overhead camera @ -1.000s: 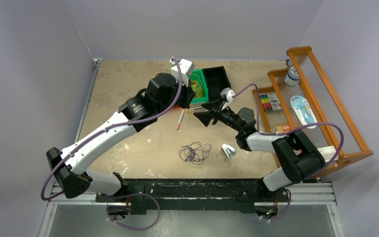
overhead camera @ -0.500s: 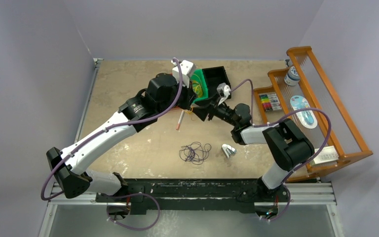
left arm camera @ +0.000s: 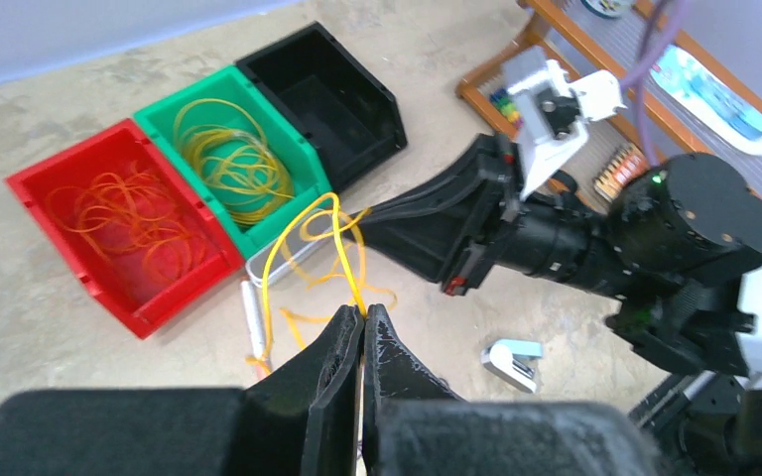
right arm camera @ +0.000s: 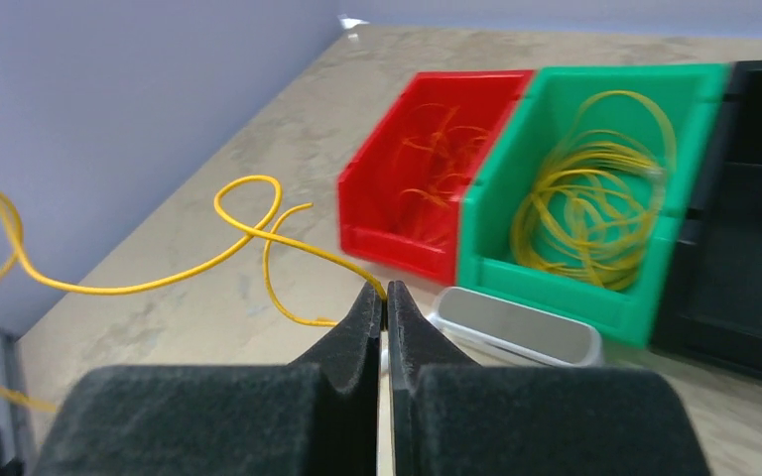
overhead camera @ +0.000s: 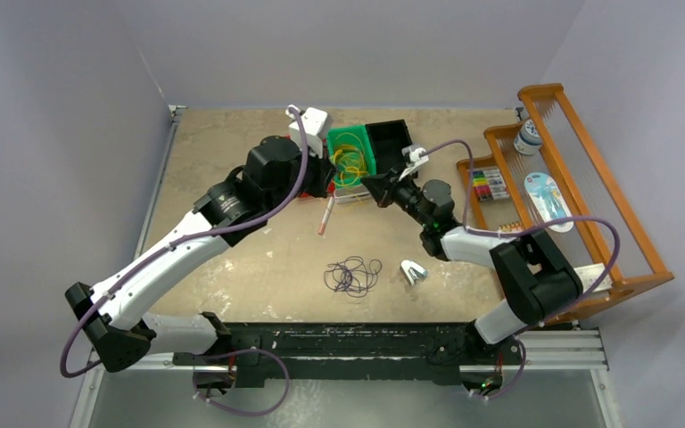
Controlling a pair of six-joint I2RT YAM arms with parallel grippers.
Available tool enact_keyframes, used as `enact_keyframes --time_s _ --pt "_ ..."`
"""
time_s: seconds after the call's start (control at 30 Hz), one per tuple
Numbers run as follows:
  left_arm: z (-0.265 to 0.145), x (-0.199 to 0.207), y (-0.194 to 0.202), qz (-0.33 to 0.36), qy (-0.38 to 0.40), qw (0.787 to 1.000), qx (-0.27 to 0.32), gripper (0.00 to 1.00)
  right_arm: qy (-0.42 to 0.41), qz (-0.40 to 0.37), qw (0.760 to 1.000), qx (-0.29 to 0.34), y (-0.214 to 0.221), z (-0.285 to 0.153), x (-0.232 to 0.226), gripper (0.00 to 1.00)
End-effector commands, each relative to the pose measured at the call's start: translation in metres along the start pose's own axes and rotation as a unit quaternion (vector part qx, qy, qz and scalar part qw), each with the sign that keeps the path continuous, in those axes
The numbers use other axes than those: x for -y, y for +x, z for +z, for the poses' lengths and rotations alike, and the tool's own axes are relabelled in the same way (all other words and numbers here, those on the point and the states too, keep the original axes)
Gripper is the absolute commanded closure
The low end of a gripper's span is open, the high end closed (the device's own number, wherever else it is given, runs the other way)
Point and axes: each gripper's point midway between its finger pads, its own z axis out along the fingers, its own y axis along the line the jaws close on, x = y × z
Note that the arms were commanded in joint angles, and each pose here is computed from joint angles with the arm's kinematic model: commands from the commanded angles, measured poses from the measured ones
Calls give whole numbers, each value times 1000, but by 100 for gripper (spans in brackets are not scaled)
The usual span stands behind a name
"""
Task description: Untangle the cables
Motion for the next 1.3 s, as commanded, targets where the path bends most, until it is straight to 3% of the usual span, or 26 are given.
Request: enact_keyframes --time_s 0.0,0.37,0.73,0.9,1.27 --pt "-15 -27 -19 0 -48 998 36 100 138 -38 989 25 -30 -8 42 100" --pt "-29 -77 -25 -17 -115 992 42 100 276 -68 958 23 -43 -41 82 100" --pt "-40 -115 -35 -39 -210 975 60 100 327 -69 943 -2 -28 -62 104 100" --pt "-29 -114 -40 -49 -200 976 67 100 310 -74 948 7 -39 -64 96 100" --pt "39 -75 -79 -68 -92 988 108 100 154 -76 985 29 -89 -41 24 100"
